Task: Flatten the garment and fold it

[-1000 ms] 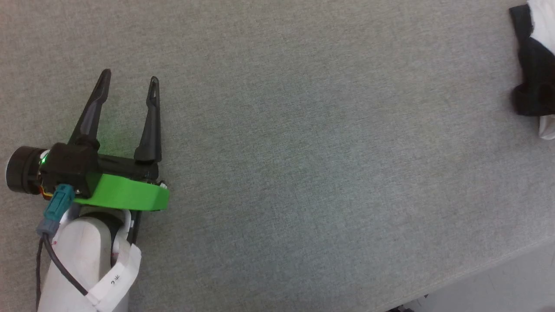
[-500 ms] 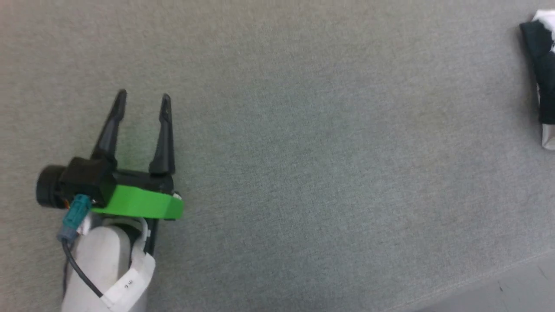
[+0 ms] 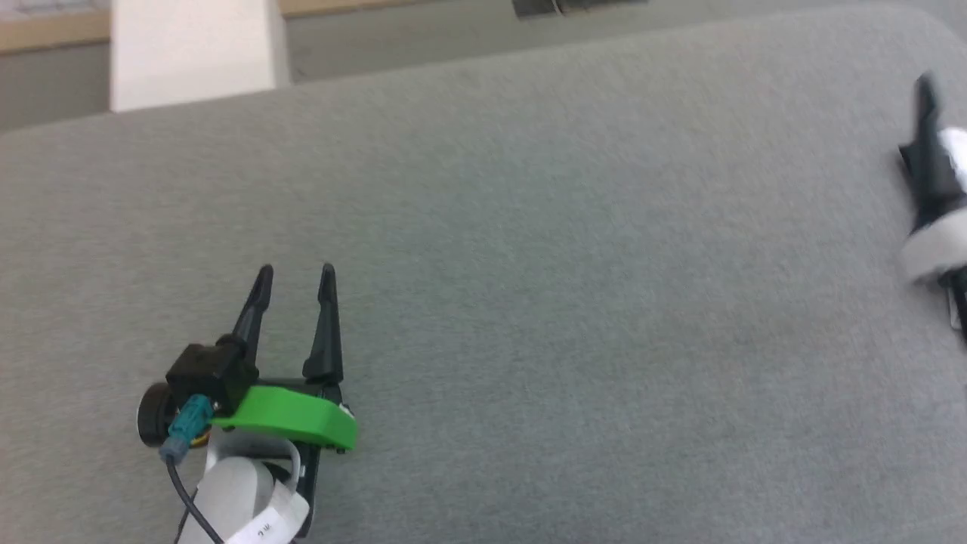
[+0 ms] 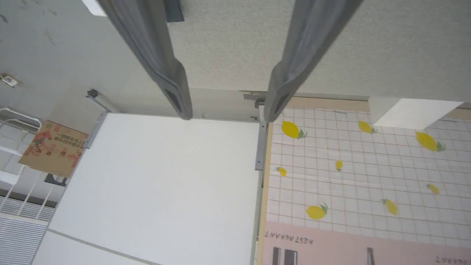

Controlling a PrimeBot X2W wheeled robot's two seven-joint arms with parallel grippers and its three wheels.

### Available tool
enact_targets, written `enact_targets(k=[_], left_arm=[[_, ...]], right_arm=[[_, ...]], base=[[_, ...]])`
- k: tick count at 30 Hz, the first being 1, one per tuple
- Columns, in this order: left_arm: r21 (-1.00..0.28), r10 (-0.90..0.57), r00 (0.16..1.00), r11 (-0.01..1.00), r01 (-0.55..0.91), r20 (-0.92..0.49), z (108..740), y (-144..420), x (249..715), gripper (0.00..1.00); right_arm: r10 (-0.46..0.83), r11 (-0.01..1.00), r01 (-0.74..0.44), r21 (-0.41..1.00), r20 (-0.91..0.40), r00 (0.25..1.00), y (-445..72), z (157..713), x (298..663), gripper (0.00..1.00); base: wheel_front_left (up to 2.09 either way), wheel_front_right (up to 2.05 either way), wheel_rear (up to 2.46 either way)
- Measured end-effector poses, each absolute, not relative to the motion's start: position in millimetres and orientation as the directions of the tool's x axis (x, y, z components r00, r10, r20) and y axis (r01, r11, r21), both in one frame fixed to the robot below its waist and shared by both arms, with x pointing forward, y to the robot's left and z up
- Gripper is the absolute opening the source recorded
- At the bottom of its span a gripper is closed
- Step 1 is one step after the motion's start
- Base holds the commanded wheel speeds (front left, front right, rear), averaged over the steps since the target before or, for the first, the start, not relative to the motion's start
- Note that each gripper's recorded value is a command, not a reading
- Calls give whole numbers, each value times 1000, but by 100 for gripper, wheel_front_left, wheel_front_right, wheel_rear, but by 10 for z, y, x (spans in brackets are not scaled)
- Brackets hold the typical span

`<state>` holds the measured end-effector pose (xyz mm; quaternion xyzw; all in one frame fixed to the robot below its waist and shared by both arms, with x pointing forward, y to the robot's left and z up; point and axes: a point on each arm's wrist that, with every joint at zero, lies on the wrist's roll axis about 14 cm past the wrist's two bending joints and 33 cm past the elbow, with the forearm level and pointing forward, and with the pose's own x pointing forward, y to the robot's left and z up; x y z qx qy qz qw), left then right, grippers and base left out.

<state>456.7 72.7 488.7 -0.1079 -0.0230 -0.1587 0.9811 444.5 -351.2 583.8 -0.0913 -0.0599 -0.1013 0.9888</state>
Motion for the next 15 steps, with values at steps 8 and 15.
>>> enact_targets(k=[8,15], left_arm=[[-178,-204,968,957,228,143,5225,1094,4274,100],[-169,-145,976,970,172,159,5320,1315,4039,100]], right_arm=[[-55,997,63,-44,159,986,-2638,5713,4065,100],[-18,1000,18,2,157,987,-2282,5571,3801,100]], base=[[0,0,0],[0,0,0]])
